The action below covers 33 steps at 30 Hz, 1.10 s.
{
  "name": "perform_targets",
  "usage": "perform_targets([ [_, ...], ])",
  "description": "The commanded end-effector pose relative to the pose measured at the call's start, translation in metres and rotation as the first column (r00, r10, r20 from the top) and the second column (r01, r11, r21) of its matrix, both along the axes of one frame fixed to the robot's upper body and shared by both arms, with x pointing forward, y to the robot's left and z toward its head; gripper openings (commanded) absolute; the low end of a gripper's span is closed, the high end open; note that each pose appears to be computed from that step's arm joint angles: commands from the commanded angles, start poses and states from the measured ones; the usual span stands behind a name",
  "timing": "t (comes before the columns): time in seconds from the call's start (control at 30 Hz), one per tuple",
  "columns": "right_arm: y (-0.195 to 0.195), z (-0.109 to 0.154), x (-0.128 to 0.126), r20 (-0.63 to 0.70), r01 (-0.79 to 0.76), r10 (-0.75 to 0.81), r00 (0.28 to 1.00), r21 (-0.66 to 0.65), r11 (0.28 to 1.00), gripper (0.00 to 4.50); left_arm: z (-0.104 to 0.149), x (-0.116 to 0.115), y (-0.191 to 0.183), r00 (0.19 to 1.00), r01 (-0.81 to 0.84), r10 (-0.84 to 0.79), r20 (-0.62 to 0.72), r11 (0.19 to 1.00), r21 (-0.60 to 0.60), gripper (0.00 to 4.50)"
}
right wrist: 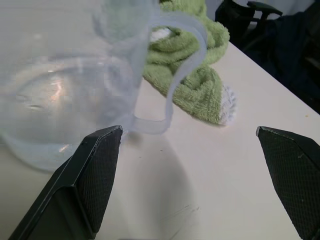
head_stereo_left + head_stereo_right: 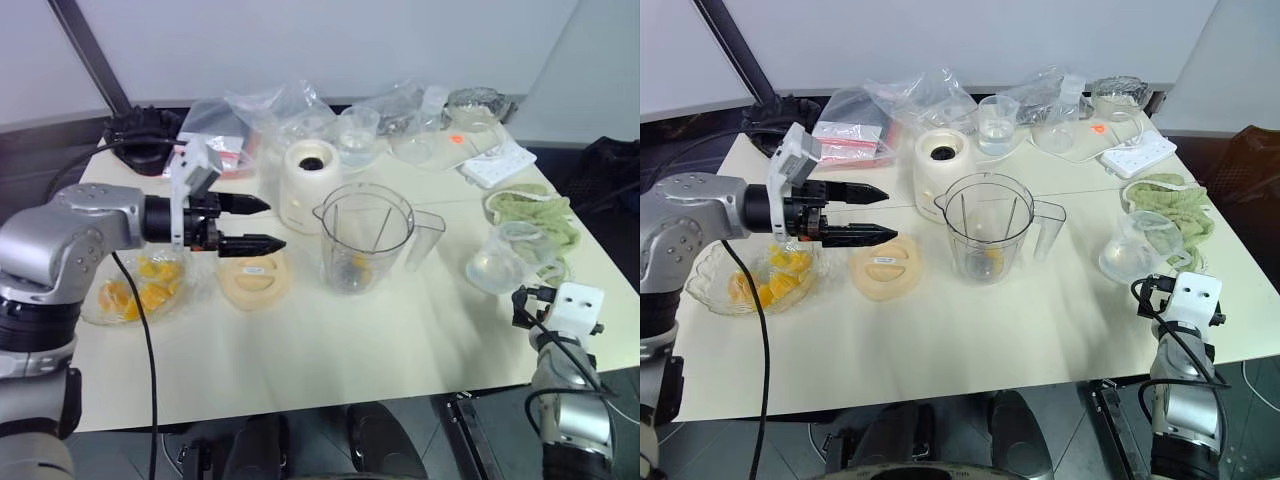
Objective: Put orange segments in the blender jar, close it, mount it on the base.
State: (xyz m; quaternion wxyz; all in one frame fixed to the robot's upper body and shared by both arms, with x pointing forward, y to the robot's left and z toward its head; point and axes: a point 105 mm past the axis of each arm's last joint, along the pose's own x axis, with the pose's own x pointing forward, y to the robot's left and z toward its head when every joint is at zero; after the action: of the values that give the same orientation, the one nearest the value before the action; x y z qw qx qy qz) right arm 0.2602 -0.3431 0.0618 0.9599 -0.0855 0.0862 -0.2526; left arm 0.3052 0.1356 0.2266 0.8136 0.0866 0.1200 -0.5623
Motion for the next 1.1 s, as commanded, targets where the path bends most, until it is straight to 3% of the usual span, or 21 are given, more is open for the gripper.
perform_targets([
  [0.03, 0.015, 0.03, -0.016, 0.092, -0.061, 0.063, 0.994, -0.026, 0.998, 4.45, 0.008, 0.017, 0.008, 0.995, -0.067, 0.066, 0.07, 0.998, 0.007, 4.5],
  [0.2, 0.046, 0.054, -0.053, 0.115, -0.213, 0.212, 0.971, -0.004, 0.977, 4.45, 0.002, 0.065, 0.032, 0.964, -0.243, 0.235, 0.121, 0.969, 0.052, 4.5],
  [0.3, 0.055, 0.063, -0.072, 0.104, -0.279, 0.275, 0.956, 0.021, 0.96, 4.45, -0.008, 0.083, 0.038, 0.96, -0.266, 0.257, 0.113, 0.961, 0.076, 4.5],
  [0.57, 0.091, 0.056, -0.131, 0.002, -0.487, 0.501, 0.866, 0.234, 0.841, 4.45, -0.038, 0.123, 0.035, 0.942, -0.332, 0.32, 0.101, 0.934, 0.131, 4.5],
  [0.8, 0.105, 0.067, -0.127, 0.02, -0.56, 0.573, 0.819, 0.237, 0.794, 4.45, -0.045, 0.116, 0.03, 0.97, -0.241, 0.235, 0.054, 0.959, 0.149, 4.5],
  [0.97, 0.123, 0.068, -0.112, 0.041, -0.629, 0.643, 0.765, 0.26, 0.732, 4.45, -0.045, 0.088, 0.042, 0.989, -0.146, 0.147, 0.009, 0.974, 0.176, 4.5],
  [1.1, 0.14, 0.067, -0.111, 0.001, -0.705, 0.738, 0.675, 0.297, 0.644, 4.45, -0.046, 0.063, 0.053, 0.993, -0.111, 0.116, -0.013, 0.971, 0.211, 4.5],
])
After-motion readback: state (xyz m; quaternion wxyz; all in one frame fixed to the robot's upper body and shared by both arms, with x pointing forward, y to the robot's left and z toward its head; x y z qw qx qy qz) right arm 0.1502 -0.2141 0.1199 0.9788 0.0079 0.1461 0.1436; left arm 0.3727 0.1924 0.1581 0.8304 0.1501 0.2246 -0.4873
